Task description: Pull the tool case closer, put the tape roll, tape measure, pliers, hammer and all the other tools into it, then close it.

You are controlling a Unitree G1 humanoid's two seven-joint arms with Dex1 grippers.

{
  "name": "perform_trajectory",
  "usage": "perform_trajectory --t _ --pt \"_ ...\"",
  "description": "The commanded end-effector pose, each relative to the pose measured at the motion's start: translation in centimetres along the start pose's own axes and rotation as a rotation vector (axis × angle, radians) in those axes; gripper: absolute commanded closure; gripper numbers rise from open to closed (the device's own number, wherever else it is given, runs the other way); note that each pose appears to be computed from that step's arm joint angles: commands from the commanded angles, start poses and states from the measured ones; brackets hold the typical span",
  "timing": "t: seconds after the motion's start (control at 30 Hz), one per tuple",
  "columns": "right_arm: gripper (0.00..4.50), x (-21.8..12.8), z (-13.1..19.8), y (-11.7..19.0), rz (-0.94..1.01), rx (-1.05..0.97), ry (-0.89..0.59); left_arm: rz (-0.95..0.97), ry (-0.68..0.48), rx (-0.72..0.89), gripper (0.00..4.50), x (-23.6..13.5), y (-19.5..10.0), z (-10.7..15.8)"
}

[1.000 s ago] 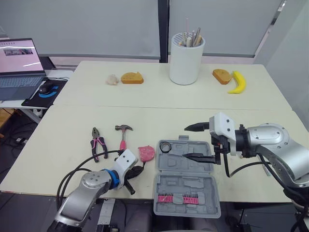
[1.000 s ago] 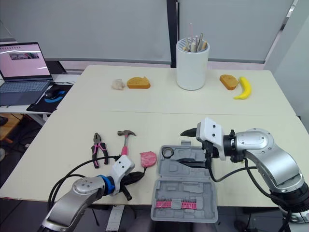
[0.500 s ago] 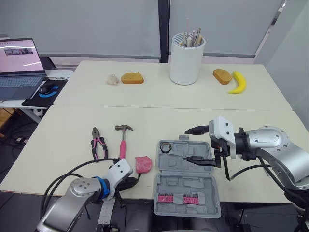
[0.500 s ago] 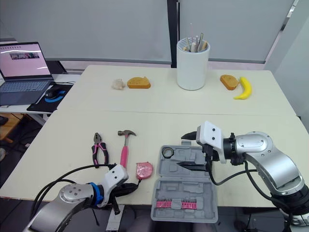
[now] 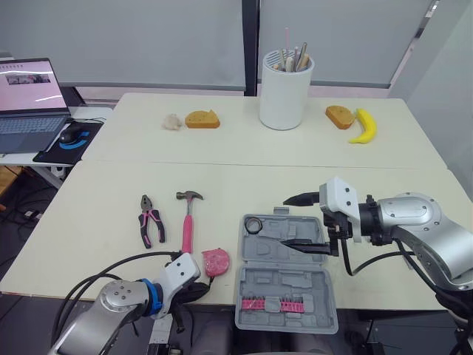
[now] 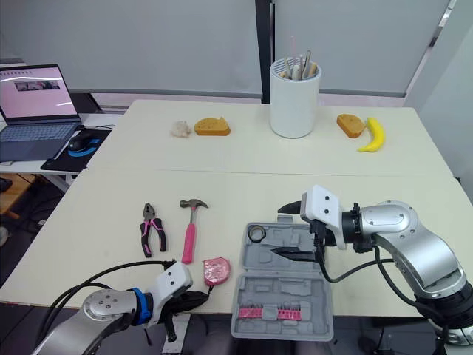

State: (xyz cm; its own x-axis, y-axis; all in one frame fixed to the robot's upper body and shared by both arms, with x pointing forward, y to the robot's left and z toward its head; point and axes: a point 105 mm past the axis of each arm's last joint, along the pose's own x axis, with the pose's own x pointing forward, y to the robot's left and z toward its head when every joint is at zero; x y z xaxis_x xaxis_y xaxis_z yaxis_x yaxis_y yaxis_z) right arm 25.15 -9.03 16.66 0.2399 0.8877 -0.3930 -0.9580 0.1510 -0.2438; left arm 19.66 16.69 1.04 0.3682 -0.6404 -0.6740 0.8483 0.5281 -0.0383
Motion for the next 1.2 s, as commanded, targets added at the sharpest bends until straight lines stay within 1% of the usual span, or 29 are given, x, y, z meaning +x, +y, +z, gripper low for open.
perform_trajectory --t 0.03,0.13,0.23,0.4,0.6,0.63,0.7,0.73,0.83,0.93,1.0,1.1,1.2 --pt "0.00 0.0 1.2 0.2 0.001 -0.053 -0.018 -0.002 0.006 0.004 4.45 -0.2 0.0 -0.7" --pt "0.00 0.0 1.3 0.2 0.000 -0.052 -0.019 -0.008 0.004 0.001 4.45 -0.3 -0.1 -0.9" --pt "0.00 0.1 1.3 0.3 0.002 -0.048 -0.019 -0.017 0.001 0.000 3.91 -0.4 0.0 -1.5" --pt "0.00 0.1 1.3 0.3 0.005 -0.045 -0.018 -0.006 0.006 0.007 2.46 -1.2 0.7 -2.2" --pt "0.00 0.0 1.1 0.3 0.006 -0.044 -0.015 -0.016 -0.003 0.046 0.79 -3.4 2.1 -2.0" --pt "0.00 0.1 1.1 0.3 0.007 -0.044 -0.015 -0.018 -0.013 0.054 0.46 -3.7 2.4 -1.8" --pt "0.00 0.1 1.2 0.3 0.010 -0.046 -0.018 -0.033 -0.095 0.114 0.01 -4.8 3.2 -0.2" --pt "0.00 0.1 1.2 0.3 0.012 -0.047 -0.020 -0.050 -0.125 0.152 0.01 -5.3 3.5 0.5" --pt "0.00 0.0 1.3 0.3 0.018 -0.044 -0.028 -0.065 -0.153 0.268 0.01 -5.9 4.6 1.3" --pt "0.00 -0.1 1.4 0.2 0.024 -0.043 -0.033 -0.062 -0.232 0.383 0.01 -5.5 6.2 3.4" --pt "0.00 -0.1 1.4 0.2 0.026 -0.043 -0.033 -0.065 -0.256 0.426 0.01 -5.2 6.6 4.0" --pt "0.00 -0.2 1.5 0.3 0.026 -0.044 -0.024 -0.075 -0.292 0.458 0.01 -3.4 7.5 5.3" --pt "0.00 -0.5 1.4 0.4 0.020 -0.034 -0.012 -0.122 -0.313 0.473 0.01 -2.4 6.8 5.9"
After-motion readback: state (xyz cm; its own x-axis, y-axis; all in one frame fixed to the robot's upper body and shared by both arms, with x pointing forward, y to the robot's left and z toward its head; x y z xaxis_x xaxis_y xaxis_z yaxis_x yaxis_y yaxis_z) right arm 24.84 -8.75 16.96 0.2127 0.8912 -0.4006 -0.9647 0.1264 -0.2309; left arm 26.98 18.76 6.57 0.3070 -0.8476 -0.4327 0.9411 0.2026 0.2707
